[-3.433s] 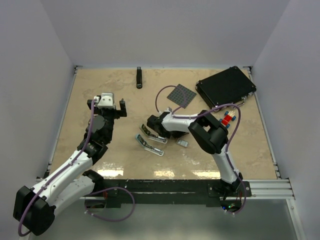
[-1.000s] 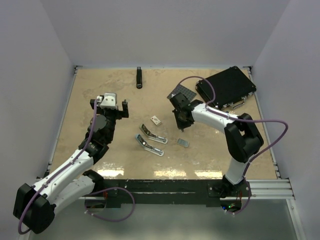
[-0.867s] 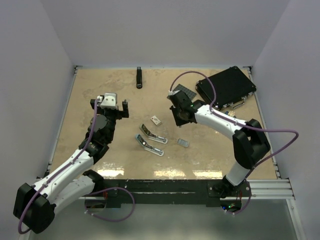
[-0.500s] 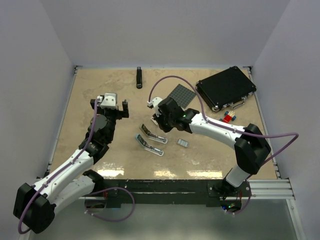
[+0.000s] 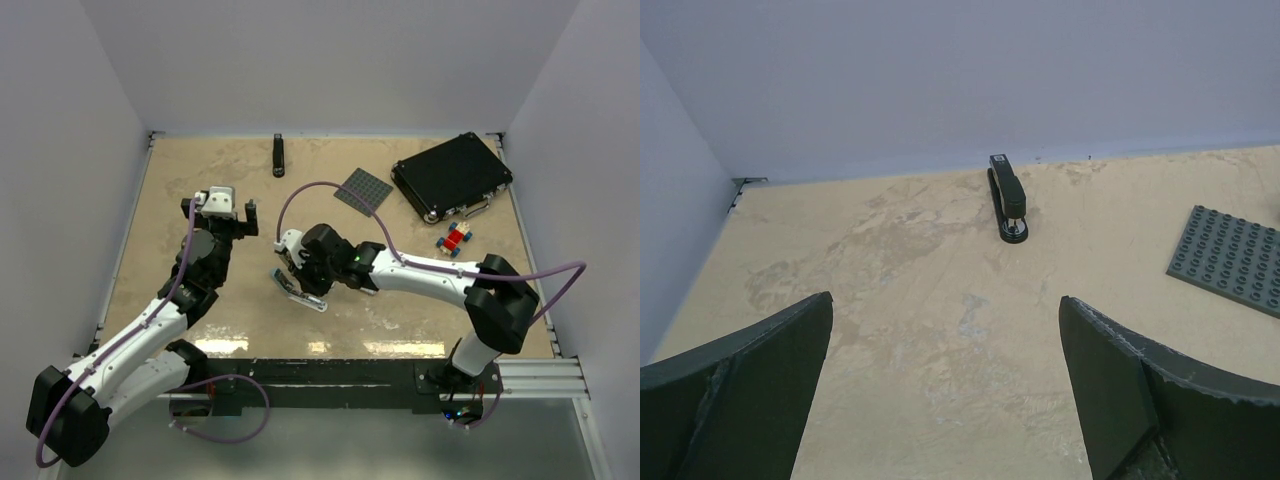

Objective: Load the staples into the stapler

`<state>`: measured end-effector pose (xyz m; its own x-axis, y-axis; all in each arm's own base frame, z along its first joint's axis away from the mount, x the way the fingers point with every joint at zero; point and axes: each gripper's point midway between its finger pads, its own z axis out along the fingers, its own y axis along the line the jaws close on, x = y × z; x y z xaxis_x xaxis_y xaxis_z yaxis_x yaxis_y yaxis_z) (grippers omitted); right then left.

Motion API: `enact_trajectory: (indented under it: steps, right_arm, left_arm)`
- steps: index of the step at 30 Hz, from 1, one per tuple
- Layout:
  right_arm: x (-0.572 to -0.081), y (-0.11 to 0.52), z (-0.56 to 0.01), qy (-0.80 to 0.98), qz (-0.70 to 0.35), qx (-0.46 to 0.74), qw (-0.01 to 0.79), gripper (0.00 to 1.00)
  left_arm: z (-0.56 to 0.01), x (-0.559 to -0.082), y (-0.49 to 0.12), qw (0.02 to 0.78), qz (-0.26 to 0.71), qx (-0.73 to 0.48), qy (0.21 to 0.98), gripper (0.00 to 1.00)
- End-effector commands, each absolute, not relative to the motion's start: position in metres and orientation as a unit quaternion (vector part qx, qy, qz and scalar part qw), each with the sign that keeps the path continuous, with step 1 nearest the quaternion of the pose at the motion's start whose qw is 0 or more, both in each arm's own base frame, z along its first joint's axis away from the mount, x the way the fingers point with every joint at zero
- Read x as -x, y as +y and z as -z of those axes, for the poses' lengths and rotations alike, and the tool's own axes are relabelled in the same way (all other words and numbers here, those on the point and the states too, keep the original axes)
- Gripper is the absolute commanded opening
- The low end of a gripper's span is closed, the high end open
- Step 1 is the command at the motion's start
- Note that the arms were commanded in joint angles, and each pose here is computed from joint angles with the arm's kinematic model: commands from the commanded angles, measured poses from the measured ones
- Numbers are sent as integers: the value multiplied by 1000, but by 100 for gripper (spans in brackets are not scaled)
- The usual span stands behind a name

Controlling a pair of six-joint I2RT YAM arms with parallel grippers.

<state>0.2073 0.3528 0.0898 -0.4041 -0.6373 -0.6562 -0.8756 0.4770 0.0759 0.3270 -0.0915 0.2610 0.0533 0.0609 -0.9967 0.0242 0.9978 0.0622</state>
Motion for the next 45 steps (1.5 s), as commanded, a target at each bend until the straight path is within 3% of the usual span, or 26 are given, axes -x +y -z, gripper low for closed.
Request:
enact_trajectory:
  steps: [1, 45]
  right_arm:
    - [-202, 367, -103, 799, -240, 461, 302, 11]
    - [-202, 363, -56, 818, -204, 467, 265, 10]
  left_arm:
    - [-268, -327, -91, 737, -9, -22, 676, 100]
    - [-272, -325, -92, 740, -4, -21, 672, 100]
